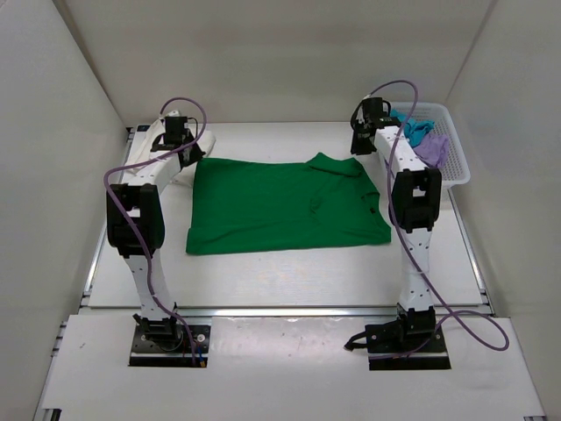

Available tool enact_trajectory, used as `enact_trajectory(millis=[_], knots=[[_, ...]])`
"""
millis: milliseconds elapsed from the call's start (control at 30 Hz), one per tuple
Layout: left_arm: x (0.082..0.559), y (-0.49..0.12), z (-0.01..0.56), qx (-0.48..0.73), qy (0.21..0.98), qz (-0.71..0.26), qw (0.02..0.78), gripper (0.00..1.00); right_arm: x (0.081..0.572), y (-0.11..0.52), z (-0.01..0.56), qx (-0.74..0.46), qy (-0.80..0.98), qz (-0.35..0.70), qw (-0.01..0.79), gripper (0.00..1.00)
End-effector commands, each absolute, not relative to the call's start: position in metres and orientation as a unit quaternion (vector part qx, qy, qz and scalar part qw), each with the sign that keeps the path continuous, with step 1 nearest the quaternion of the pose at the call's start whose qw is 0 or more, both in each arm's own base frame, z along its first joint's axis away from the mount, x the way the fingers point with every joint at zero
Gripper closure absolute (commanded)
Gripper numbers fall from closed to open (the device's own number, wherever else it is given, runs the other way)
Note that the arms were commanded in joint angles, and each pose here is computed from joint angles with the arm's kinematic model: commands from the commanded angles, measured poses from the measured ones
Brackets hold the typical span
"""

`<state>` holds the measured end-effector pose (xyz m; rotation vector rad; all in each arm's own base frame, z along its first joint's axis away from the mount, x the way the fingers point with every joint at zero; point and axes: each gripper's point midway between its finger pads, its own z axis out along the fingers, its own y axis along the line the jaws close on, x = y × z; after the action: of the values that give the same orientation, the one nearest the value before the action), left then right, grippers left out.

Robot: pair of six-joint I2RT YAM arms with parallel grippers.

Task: Fold and stack the t-shirts
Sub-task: Grap the side of the flattened tshirt furthest away from the robot with both arms

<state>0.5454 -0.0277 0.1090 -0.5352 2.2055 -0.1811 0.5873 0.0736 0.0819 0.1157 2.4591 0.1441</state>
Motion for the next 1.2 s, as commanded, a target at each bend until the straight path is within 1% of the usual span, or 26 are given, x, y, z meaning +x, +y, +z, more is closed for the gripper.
enact_trajectory(millis=[0, 67, 167, 233, 267, 300, 367, 467, 567, 667, 733, 833, 900, 1000, 1167], knots=[[0.549, -0.027, 0.124, -0.212, 0.871, -0.081, 0.435, 1.00, 0.595, 0.068, 0.088, 0.043, 0.941, 0.049, 0.333, 0.85], [0.550, -0.028, 0.124, -0.213, 0.871, -0.085, 0.436, 1.00, 0.584, 0.064, 0.073, 0.054, 0.952, 0.026, 0.300, 0.85], [0.550, -0.032, 0.126, -0.210, 0.869, -0.087, 0.438, 1.00, 0.573, 0.062, 0.066, 0.063, 0.956, -0.004, 0.285, 0.87], [0.549, -0.032, 0.128, -0.210, 0.869, -0.089, 0.439, 1.00, 0.573, 0.065, 0.073, 0.061, 0.949, -0.012, 0.310, 0.86], [0.550, -0.033, 0.131, -0.209, 0.868, -0.092, 0.441, 1.00, 0.561, 0.066, 0.074, 0.061, 0.949, -0.013, 0.309, 0.87], [0.548, -0.032, 0.123, -0.208, 0.872, -0.088, 0.434, 1.00, 0.567, 0.068, 0.083, 0.066, 0.940, -0.006, 0.336, 0.86], [0.547, -0.034, 0.126, -0.207, 0.872, -0.090, 0.435, 1.00, 0.553, 0.061, 0.094, 0.073, 0.931, 0.012, 0.358, 0.85], [0.550, -0.034, 0.129, -0.205, 0.869, -0.090, 0.441, 1.00, 0.538, 0.052, 0.077, 0.083, 0.941, 0.022, 0.328, 0.85], [0.551, -0.036, 0.131, -0.207, 0.868, -0.094, 0.441, 1.00, 0.532, 0.058, 0.060, 0.076, 0.946, 0.012, 0.314, 0.84], [0.549, -0.040, 0.127, -0.205, 0.870, -0.093, 0.438, 1.00, 0.537, 0.061, 0.071, 0.078, 0.940, 0.019, 0.332, 0.84], [0.551, -0.039, 0.125, -0.203, 0.871, -0.092, 0.437, 1.00, 0.545, 0.060, 0.078, 0.080, 0.936, 0.032, 0.340, 0.80], [0.551, -0.037, 0.124, -0.204, 0.872, -0.090, 0.436, 1.00, 0.552, 0.060, 0.081, 0.081, 0.939, 0.046, 0.332, 0.80], [0.550, -0.037, 0.122, -0.206, 0.872, -0.089, 0.435, 1.00, 0.549, 0.059, 0.079, 0.088, 0.940, 0.054, 0.324, 0.79], [0.552, -0.038, 0.123, -0.206, 0.872, -0.091, 0.435, 1.00, 0.536, 0.072, 0.073, 0.097, 0.940, 0.094, 0.312, 0.79], [0.552, -0.038, 0.124, -0.204, 0.871, -0.089, 0.438, 1.00, 0.522, 0.068, 0.056, 0.107, 0.946, 0.066, 0.300, 0.80]])
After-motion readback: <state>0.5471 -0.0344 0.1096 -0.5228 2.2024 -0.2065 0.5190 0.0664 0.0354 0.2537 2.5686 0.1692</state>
